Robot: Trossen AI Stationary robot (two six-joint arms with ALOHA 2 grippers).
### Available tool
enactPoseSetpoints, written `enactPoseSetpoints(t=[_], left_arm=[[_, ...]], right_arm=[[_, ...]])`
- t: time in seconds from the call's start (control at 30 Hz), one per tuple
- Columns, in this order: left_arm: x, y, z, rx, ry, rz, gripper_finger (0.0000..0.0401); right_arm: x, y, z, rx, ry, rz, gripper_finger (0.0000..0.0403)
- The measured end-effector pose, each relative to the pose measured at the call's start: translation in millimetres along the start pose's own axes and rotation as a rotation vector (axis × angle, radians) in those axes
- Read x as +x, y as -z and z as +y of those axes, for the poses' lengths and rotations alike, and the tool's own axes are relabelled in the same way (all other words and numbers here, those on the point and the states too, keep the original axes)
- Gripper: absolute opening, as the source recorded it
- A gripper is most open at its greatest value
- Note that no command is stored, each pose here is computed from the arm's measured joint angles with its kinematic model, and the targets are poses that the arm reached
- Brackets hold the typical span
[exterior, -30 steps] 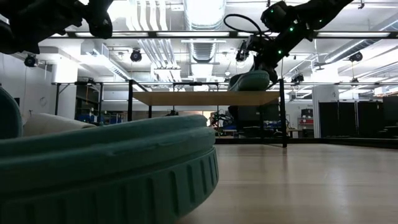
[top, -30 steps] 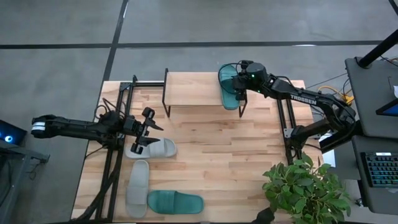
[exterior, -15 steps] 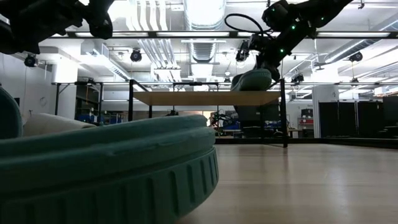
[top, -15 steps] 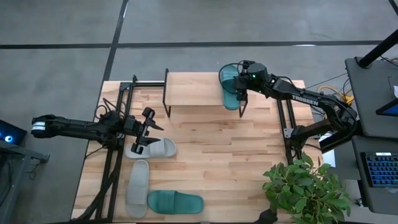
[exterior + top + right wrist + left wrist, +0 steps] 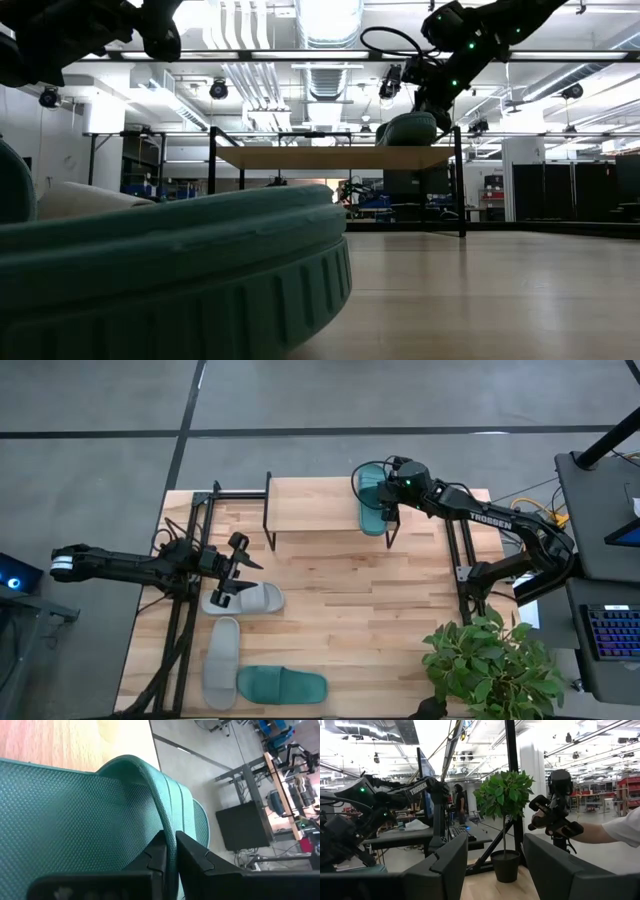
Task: Pick and place slides into the shelf
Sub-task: Put the top green slide on the shelf
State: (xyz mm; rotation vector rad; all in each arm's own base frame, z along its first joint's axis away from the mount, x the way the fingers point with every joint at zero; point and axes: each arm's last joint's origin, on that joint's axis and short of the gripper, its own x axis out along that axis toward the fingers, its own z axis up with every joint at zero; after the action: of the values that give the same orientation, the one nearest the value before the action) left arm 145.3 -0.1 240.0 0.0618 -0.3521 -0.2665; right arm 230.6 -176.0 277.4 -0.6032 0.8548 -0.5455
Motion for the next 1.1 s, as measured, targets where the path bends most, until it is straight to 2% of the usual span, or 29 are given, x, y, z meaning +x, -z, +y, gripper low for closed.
enactPoseSetpoints(t=[0.37, 0.77, 0.93, 1.1], left_arm=[[-0.1, -0.2, 0.0, 0.000, 0.000, -0.001, 0.0178], [-0.1, -0.2, 0.0, 0.000, 0.000, -0.001, 0.0178], [-0.1, -0.2, 0.0, 0.000, 0.000, -0.001, 0.0178], [-0.2, -0.4, -0.1, 0.001, 0.000, -0.002, 0.0178]], right_arm=[[-1.0, -0.7, -0.8, 0.056, -0.006, 0.005, 0.0076], [-15.8, -11.8, -13.6, 0.124, -0.072, 0.062, 0.0141], [-25.1, -19.4, -21.6, 0.190, -0.100, 0.069, 0.0151], [-38.4, -32.2, -23.6, 0.229, -0.189, 0.043, 0.0145]])
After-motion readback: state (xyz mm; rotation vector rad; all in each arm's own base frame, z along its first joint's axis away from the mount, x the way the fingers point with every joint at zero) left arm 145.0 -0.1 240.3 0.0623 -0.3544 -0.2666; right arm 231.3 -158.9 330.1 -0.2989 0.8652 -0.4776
